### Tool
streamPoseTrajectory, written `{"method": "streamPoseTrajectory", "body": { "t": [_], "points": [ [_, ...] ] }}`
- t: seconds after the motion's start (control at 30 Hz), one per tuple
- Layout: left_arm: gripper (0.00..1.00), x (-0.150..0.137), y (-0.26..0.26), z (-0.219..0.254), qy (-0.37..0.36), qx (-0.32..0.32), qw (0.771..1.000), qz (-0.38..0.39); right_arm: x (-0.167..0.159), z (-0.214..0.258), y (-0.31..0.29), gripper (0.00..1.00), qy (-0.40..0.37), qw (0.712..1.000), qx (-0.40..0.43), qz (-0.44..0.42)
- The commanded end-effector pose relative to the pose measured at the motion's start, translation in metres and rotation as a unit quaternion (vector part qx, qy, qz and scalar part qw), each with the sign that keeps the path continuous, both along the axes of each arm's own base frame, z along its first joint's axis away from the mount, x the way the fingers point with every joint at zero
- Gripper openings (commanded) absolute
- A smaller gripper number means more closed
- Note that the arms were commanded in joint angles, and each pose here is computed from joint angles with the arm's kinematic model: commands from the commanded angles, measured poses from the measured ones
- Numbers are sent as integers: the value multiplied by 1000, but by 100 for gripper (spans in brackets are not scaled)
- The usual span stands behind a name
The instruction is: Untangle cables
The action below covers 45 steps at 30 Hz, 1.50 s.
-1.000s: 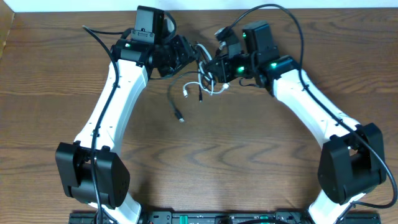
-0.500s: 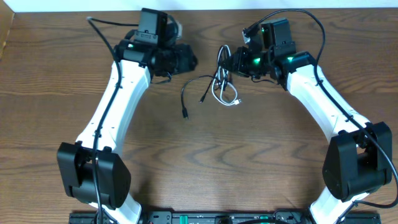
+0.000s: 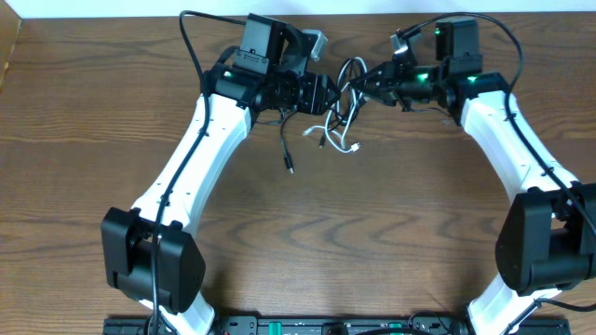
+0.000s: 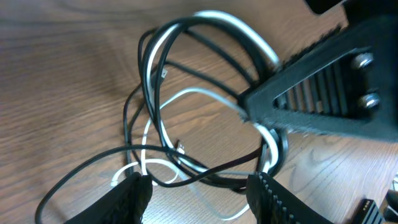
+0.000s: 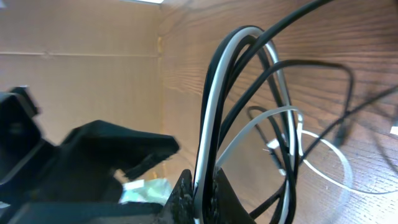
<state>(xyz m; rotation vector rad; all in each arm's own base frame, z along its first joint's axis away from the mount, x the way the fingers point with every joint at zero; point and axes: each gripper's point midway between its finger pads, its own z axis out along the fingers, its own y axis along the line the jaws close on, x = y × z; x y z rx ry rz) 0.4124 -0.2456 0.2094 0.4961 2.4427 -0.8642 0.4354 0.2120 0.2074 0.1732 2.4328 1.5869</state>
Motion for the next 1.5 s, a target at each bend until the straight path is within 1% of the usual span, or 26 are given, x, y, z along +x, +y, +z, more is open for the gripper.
{"method": "streamPoseTrajectory", "body": {
  "t": [0.0,0.2,0.43,0.5,0.6,0.67,0.73,0.87,0.97,1.1,1.17,1.2,1.27,1.33,1.4,1.47],
  "points": [
    [53,0,-18,-7,3,-10,999,-31,-11,14,0,1,11,998,48,34],
    [53,-6,-49,1,-5,-74,993,-91,-11,16,-4,1,12,998,55,36],
    [51,-8,-58,9,-19,-95,989,-113,-10,16,-6,1,11,998,55,32],
    [46,-10,-59,10,-18,-98,988,-119,-9,16,-7,1,11,998,55,31],
    [43,-14,-65,9,-18,-98,987,-126,-9,17,-7,1,11,998,55,30],
    [37,-14,-70,4,-18,-91,988,-127,-9,17,-7,1,12,998,57,30],
    [37,-13,-73,-6,-14,-78,990,-121,-8,19,-7,1,9,998,60,32],
    [37,7,-65,-43,5,-11,999,-45,-10,22,-6,1,9,997,68,37],
    [37,29,-48,-65,13,33,999,40,-10,22,-5,1,11,997,69,39],
    [38,50,-37,-77,16,44,992,120,-11,23,-5,1,11,997,70,40],
    [38,58,-30,-84,23,51,985,162,-11,23,-5,1,11,997,70,40],
    [38,65,-18,-93,28,68,975,212,-10,22,-6,1,9,997,68,38],
    [38,69,0,-100,29,95,960,261,-8,18,-7,1,8,998,58,31],
    [38,71,15,-103,25,118,952,283,-5,11,-11,1,9,999,39,16],
    [38,71,25,-103,27,129,947,293,1,-4,-20,1,15,1000,0,-12],
    [38,69,32,-101,34,130,946,296,7,-25,-35,1,26,997,-57,-51]
  ]
}}
